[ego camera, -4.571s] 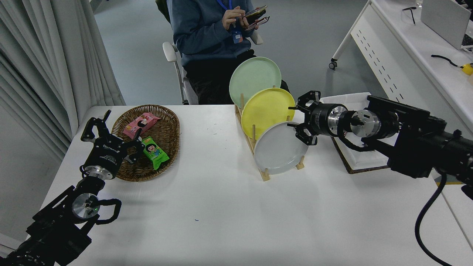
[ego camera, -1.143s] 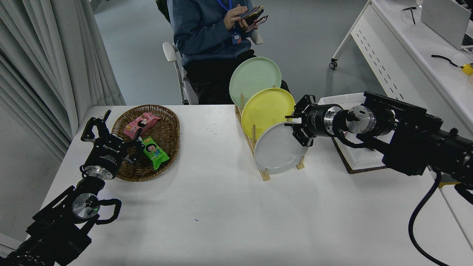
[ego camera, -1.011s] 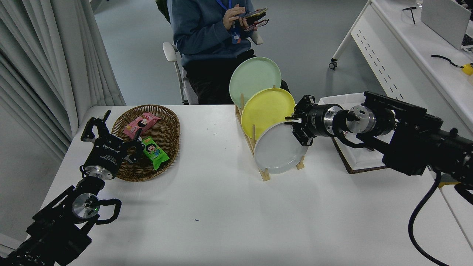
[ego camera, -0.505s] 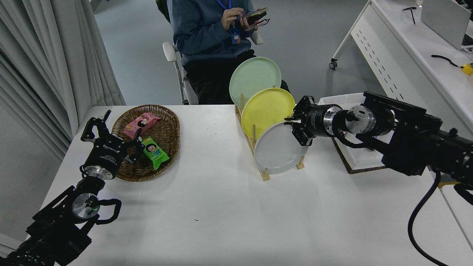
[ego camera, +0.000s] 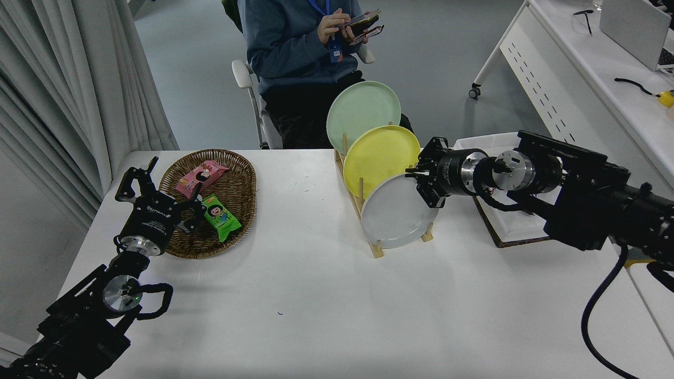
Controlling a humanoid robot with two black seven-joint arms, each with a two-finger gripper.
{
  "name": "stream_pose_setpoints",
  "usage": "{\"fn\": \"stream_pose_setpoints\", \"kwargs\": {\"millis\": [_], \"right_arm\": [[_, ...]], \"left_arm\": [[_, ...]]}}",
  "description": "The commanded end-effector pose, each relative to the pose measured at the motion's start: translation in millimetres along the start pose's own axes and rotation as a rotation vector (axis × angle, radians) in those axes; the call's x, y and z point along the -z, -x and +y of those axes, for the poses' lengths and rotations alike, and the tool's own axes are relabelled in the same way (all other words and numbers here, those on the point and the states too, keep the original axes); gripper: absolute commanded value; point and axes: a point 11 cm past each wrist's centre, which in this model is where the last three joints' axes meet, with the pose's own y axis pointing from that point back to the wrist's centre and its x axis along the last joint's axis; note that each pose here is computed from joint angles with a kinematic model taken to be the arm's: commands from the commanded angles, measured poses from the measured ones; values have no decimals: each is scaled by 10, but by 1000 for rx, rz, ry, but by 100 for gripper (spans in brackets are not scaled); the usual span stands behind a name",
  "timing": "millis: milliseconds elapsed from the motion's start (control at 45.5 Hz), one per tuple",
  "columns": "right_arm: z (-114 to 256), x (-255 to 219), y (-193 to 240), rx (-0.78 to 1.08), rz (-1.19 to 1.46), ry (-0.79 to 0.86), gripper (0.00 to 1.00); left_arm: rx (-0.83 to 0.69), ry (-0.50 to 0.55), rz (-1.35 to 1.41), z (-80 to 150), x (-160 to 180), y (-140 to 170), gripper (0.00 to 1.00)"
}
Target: Place the plate on the table
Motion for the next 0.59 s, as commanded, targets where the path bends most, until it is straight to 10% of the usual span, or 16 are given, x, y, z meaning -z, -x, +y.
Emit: {"fn": "stream_pose_setpoints", "kwargs": {"millis": [0,571], "right_arm": [[25,20,-2,10,4,12,0],[439,715,118,59,10,-89,0]], "left_arm": [[1,0,0,0,1,1,100],[1,0,0,0,1,2,100]]}}
